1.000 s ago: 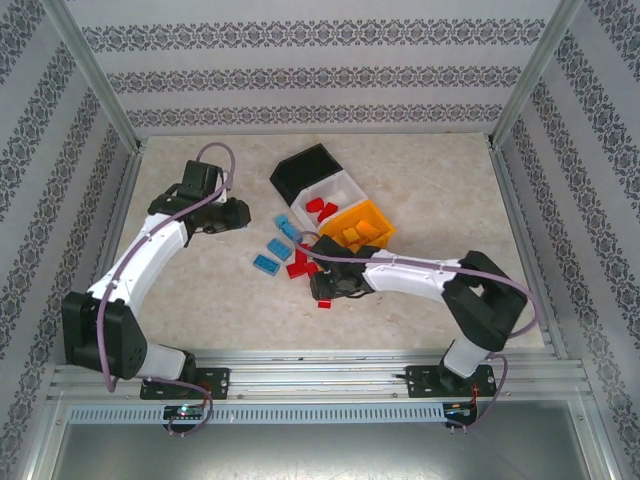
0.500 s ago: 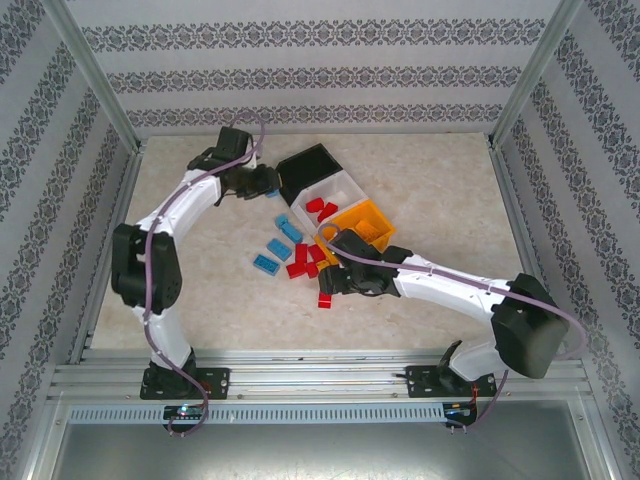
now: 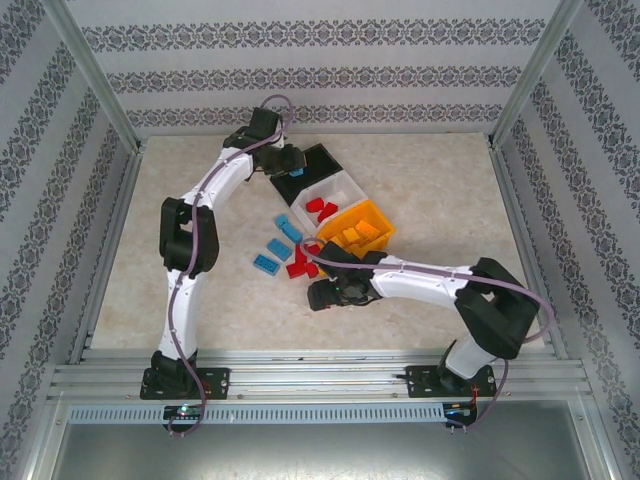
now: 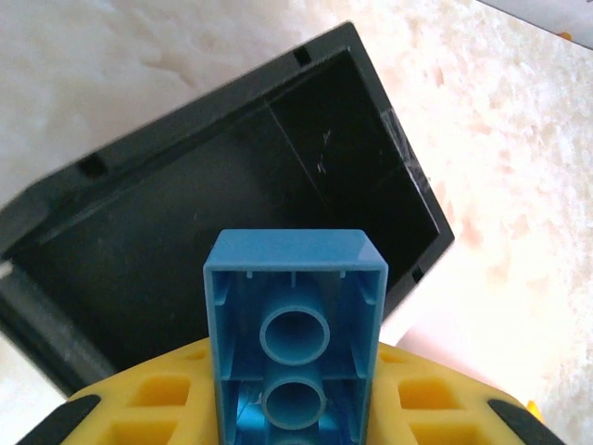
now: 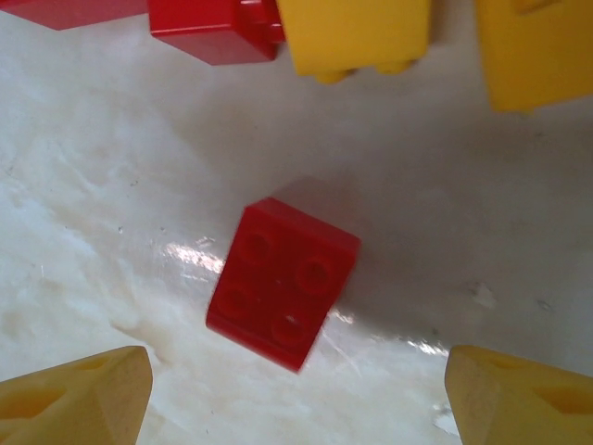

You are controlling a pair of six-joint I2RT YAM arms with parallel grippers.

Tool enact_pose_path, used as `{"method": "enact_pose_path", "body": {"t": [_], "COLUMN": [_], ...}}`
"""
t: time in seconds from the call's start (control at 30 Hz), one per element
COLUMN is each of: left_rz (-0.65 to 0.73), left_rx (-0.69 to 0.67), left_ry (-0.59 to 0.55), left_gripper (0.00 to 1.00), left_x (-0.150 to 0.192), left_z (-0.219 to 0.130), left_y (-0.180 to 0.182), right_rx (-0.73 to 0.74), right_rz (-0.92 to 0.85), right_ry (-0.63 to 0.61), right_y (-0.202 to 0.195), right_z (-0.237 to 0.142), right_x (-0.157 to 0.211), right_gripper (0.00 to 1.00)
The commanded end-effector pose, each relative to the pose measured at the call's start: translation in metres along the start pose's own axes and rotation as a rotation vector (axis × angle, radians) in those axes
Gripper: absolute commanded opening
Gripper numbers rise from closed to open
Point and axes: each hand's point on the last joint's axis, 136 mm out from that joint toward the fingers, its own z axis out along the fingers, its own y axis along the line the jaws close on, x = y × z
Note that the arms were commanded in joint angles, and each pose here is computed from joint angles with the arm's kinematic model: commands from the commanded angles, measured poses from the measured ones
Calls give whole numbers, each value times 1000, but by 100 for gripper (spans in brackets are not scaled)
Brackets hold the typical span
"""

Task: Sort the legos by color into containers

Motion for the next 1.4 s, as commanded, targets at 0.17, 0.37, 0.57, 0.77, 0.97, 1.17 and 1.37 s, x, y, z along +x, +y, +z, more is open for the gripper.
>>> {"method": "enact_pose_path", "body": {"t": [0.17, 0.37, 0.57, 0.77, 0.97, 1.17, 1.37], "left_rz": [42, 40, 78, 123, 126, 72, 57], "left_rx": [-88, -59, -48, -85, -139, -147, -160], "left_ry": [36, 43, 42, 1, 1, 107, 186], "left_gripper": [38, 53, 60, 74, 92, 100, 100], "left_x": [-3, -4, 0, 30, 99, 178, 220], "left_z": [23, 18, -16, -80, -132, -136, -120], "left_y": [14, 5, -12, -10, 21, 56, 75], "right_rx": [73, 88, 82, 43, -13, -52, -55], "right_rz": [-41, -44, -46, -46, 1, 23, 56], "right_ry": [33, 45, 3, -112, -229, -270, -263], "right_y": [14, 13, 12, 8, -12, -28, -48], "right_z": [20, 27, 6, -43, -87, -94, -69], "right_x": [-6, -4, -8, -31, -90, -161, -222], "right_gripper": [79, 53, 40, 38, 38, 38, 39]}}
